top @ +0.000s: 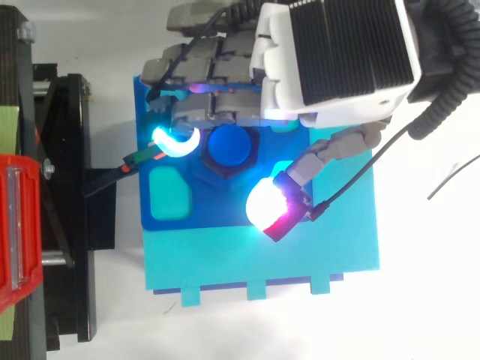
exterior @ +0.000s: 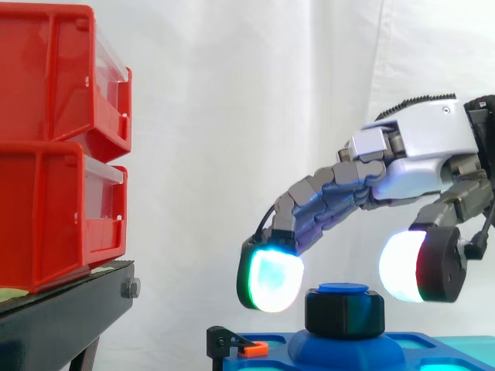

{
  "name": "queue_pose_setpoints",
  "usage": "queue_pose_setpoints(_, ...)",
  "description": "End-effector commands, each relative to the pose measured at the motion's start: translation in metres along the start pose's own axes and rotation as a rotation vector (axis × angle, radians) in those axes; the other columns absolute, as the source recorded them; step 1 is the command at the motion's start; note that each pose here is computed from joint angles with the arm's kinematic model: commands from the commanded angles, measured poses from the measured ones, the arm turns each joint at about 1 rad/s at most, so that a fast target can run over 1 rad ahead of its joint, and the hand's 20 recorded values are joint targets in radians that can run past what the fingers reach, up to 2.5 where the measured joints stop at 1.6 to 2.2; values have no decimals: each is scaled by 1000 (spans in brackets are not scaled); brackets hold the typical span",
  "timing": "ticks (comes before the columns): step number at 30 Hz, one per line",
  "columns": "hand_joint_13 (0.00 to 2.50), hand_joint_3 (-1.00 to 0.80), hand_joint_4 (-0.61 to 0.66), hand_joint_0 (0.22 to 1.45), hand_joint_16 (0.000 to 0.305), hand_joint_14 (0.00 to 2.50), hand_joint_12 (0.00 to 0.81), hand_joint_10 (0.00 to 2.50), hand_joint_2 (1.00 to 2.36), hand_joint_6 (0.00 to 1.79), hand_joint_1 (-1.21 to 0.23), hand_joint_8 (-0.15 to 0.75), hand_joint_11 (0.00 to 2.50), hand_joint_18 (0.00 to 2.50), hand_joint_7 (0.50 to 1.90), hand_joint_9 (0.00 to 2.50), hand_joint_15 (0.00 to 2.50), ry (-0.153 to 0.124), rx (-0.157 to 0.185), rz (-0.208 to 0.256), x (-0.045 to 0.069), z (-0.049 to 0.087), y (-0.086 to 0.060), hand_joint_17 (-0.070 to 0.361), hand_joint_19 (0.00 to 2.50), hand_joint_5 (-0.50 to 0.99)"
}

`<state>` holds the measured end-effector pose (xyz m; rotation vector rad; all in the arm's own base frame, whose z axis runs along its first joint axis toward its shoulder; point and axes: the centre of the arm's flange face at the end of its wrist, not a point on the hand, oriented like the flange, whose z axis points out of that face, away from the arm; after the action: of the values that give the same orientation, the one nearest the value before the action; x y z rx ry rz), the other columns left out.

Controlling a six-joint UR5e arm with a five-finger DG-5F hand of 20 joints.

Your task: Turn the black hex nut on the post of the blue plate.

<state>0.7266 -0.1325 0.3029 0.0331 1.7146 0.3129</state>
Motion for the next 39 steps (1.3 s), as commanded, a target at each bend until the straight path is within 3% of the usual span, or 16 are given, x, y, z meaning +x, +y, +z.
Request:
queue_pose_setpoints(1, 347, -500, 273, 438, 52, 2, 382, 0, 1000, 502, -622, 276, 0, 306, 853, 337, 72, -10, 0, 7, 15, 0, -3, 116, 258, -204)
queue_pose_setpoints(4, 346, -500, 274, 437, 52, 2, 382, 0, 1000, 503, -610, 277, 0, 307, 852, 336, 72, -31, -5, 22, 16, 1, -3, 116, 255, -204)
queue_pose_setpoints(20, 343, -500, 277, 442, 51, 2, 380, 0, 1000, 502, -566, 277, 0, 303, 864, 337, 76, -19, -2, 30, 16, -1, -6, 115, 256, -202)
queue_pose_setpoints(26, 341, -500, 274, 443, 51, 2, 381, 0, 1000, 502, -562, 275, 0, 301, 850, 335, 73, -16, -5, 26, 5, -1, -5, 115, 257, -202)
queue_pose_setpoints(39, 340, -500, 278, 446, 51, 0, 378, 0, 1000, 502, -549, 276, 0, 300, 850, 338, 74, 2, 1, 26, 3, -4, -7, 115, 255, -198)
